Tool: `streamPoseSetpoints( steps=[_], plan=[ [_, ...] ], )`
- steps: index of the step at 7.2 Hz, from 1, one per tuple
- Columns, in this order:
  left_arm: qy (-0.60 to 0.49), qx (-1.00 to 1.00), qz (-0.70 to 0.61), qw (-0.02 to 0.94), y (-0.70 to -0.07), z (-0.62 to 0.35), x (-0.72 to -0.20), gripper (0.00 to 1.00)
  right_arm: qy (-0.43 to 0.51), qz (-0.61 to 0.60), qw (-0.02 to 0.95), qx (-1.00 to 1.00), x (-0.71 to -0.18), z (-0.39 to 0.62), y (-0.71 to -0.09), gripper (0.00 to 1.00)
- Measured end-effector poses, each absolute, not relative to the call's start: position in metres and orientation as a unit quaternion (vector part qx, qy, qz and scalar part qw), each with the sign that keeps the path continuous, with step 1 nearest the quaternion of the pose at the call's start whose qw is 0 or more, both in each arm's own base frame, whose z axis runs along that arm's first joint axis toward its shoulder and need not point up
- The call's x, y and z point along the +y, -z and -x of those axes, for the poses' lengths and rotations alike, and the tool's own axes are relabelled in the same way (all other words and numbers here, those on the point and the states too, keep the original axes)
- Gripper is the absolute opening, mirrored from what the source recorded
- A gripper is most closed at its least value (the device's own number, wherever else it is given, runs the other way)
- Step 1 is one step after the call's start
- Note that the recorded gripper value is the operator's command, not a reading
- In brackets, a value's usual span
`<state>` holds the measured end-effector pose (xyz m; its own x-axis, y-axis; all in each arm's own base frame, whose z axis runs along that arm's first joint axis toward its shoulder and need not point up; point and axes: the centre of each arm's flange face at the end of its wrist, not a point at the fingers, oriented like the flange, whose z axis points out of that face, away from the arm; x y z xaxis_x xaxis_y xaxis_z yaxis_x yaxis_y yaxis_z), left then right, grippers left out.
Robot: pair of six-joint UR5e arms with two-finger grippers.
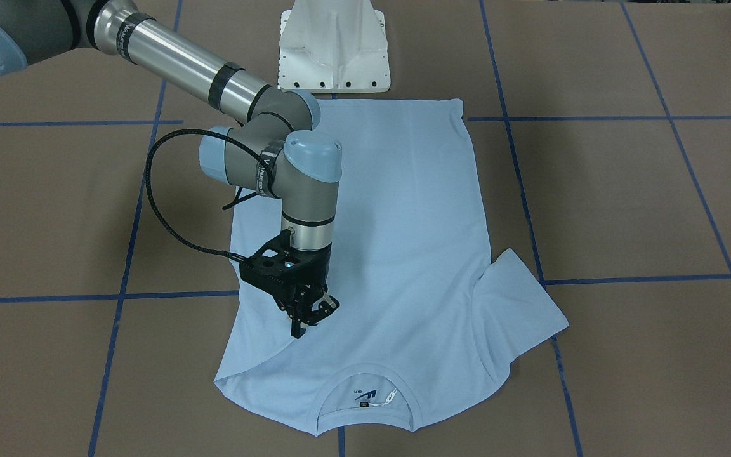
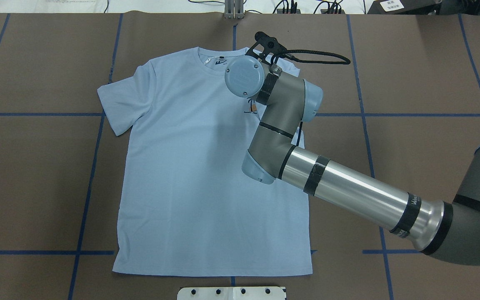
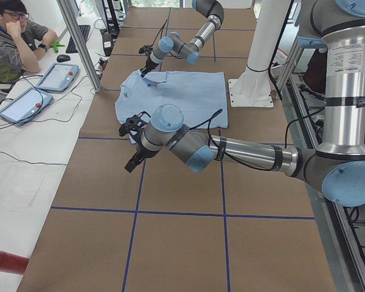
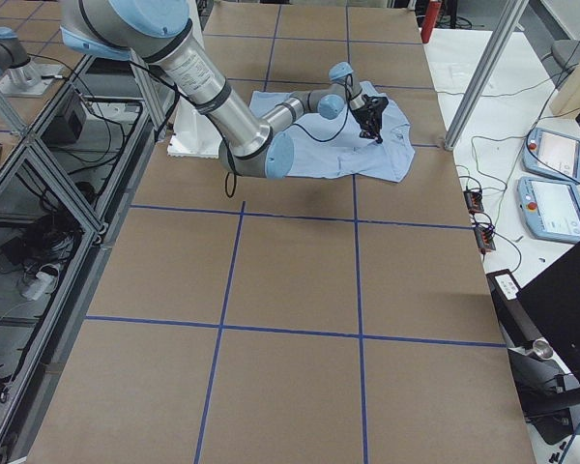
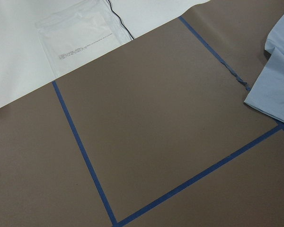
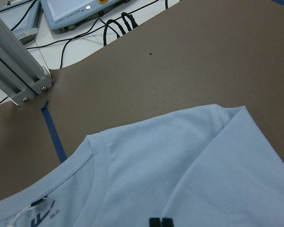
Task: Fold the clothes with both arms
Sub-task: 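Fold the grasped sleeve inward across the shirt body with the right gripper, then release the sleeve and raise the right gripper away from the shirt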
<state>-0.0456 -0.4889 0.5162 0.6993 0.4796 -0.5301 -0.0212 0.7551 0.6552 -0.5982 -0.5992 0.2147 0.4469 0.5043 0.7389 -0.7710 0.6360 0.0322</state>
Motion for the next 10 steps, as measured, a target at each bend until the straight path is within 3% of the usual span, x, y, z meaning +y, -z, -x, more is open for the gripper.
streamPoseSetpoints(
  steps=[3, 6, 7, 8, 9, 10],
  plan=[
    [-0.154, 0.357, -0.341, 0.856, -0.505, 0.045, -0.494, 1.0, -0.289, -0.215, 0.867, -0.345, -0.603, 0.593, -0.205, 1.0],
    [-0.147, 0.379, -0.359, 0.841, -0.477, 0.015, -0.516, 0.99, -0.165, -0.175, 0.908, -0.342, -0.641, 0.499, -0.189, 1.0],
    [-0.102, 0.404, -0.338, 0.844, -0.461, -0.01, -0.534, 0.86, -0.123, -0.163, 0.916, -0.345, -0.649, 0.44, -0.191, 1.0],
    [-0.048, 0.42, -0.317, 0.849, -0.446, -0.041, -0.552, 0.66, -0.074, -0.153, 0.92, -0.352, -0.658, 0.367, -0.208, 1.0],
    [0.003, 0.434, -0.294, 0.852, -0.434, -0.074, -0.57, 0.57, -0.032, -0.149, 0.92, -0.362, -0.666, 0.298, -0.232, 1.0],
    [0.046, 0.446, -0.272, 0.851, -0.426, -0.11, -0.589, 0.56, 0.007, -0.149, 0.918, -0.368, -0.675, 0.228, -0.263, 1.0]
  ],
)
